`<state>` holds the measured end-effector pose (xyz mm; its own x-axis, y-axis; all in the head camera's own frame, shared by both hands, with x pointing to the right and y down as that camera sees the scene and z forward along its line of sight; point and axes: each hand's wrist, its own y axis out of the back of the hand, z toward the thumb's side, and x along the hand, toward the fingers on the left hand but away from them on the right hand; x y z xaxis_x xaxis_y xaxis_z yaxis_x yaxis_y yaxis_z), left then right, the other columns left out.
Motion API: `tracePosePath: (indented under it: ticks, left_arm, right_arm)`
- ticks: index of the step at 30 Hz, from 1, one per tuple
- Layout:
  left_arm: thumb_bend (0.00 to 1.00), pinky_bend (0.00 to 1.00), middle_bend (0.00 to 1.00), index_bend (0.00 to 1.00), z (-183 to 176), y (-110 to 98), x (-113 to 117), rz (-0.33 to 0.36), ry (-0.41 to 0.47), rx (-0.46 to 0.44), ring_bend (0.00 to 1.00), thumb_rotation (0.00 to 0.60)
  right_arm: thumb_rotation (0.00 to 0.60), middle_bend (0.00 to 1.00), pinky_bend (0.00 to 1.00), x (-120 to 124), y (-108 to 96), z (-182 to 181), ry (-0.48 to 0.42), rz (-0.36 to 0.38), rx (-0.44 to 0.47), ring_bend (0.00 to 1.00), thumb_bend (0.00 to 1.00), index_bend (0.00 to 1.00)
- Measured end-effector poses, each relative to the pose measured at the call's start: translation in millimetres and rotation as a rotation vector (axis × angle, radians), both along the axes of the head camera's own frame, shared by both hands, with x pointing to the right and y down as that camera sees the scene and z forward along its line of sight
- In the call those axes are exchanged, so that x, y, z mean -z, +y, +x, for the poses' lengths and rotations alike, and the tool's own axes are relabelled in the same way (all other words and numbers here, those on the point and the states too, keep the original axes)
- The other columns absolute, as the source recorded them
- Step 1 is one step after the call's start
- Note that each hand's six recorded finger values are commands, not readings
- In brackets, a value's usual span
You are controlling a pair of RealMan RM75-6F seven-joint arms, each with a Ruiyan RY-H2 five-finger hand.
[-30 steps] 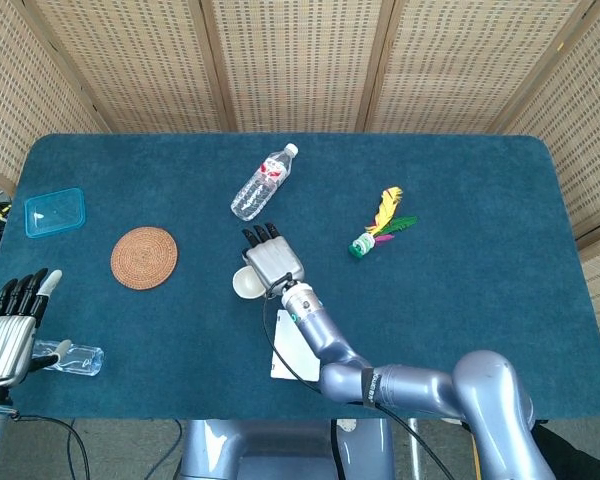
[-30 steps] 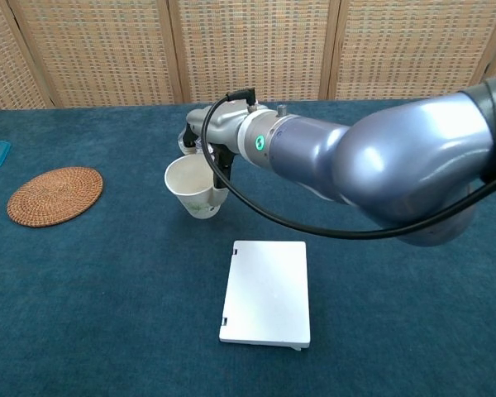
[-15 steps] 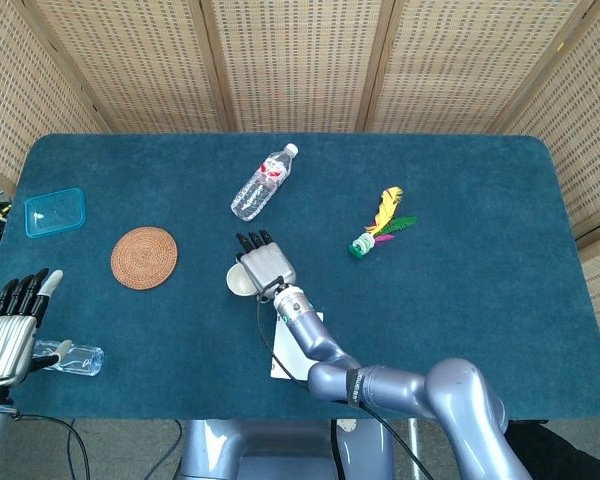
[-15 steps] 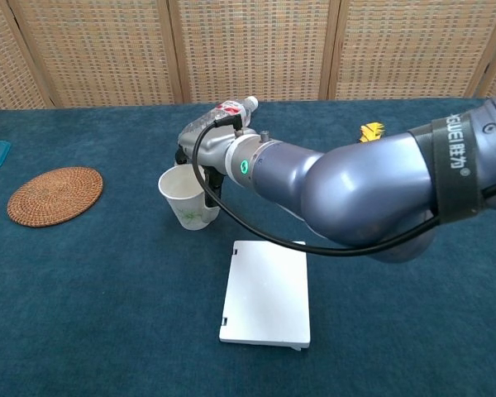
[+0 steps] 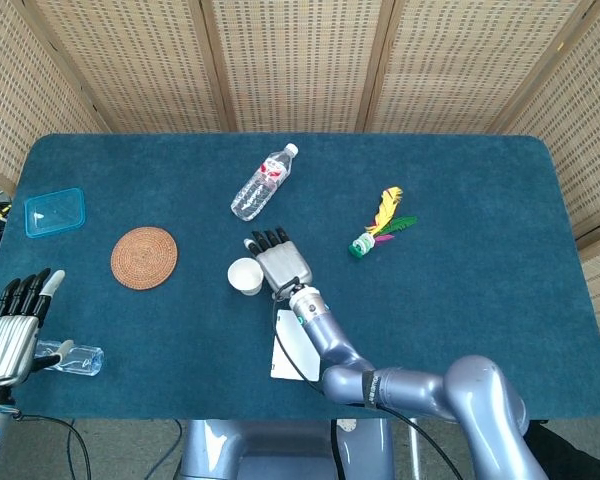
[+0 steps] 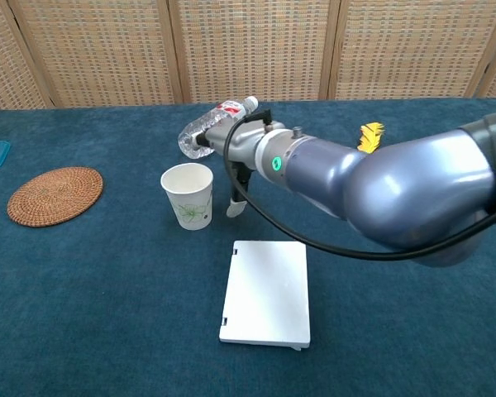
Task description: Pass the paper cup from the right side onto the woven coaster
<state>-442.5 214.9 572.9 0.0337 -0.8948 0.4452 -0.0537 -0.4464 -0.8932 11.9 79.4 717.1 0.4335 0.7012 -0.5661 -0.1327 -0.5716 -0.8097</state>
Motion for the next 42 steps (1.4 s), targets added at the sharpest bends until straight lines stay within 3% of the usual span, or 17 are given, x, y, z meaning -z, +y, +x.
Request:
tracePosePath:
  ticks: [6,14,19,28,37,42]
  left_arm:
    - [0.23,0.0,0.0,0.0,1.9,0.4,1.5,0.004,0.002,-0.006,0.0,0.6]
    - [0.23,0.0,0.0,0.0,0.5,-0.4,7.2,0.022,0.007,0.0,0.0,0.6]
    - [0.23,0.0,0.0,0.0,1.4,-0.1,6.1,0.017,0.009,-0.007,0.0,0.6]
    - [0.23,0.0,0.0,0.0,6.4,0.1,1.2,0.01,-0.005,-0.028,0.0,0.6]
    - [0.23,0.0,0.0,0.0,15.8,-3.5,-6.4,-0.024,0.011,-0.061,0.0,0.6]
    - [0.23,0.0,0.0,0.0,36.0,-26.7,-13.2,-0.041,0.024,-0.136,0.0,0.6]
  right_arm:
    - [0.6,0.0,0.0,25.2,-1.0,49.9,0.009,0.065,-0.051,0.0,0.08,0.05]
    - [0.6,0.0,0.0,72.0,14.9,166.4,0.022,0.202,-0.191,0.0,0.08,0.03]
    - [0.6,0.0,0.0,86.6,40.2,232.5,0.025,0.228,-0.259,0.0,0.08,0.03]
    - [0.6,0.0,0.0,109.3,93.1,312.7,-0.012,0.282,-0.352,0.0,0.08,0.02]
    - [0.6,0.0,0.0,129.6,124.2,354.3,-0.062,0.316,-0.404,0.0,0.08,0.02]
    - [0.6,0.0,0.0,132.2,124.5,360.1,-0.084,0.321,-0.409,0.0,0.08,0.02]
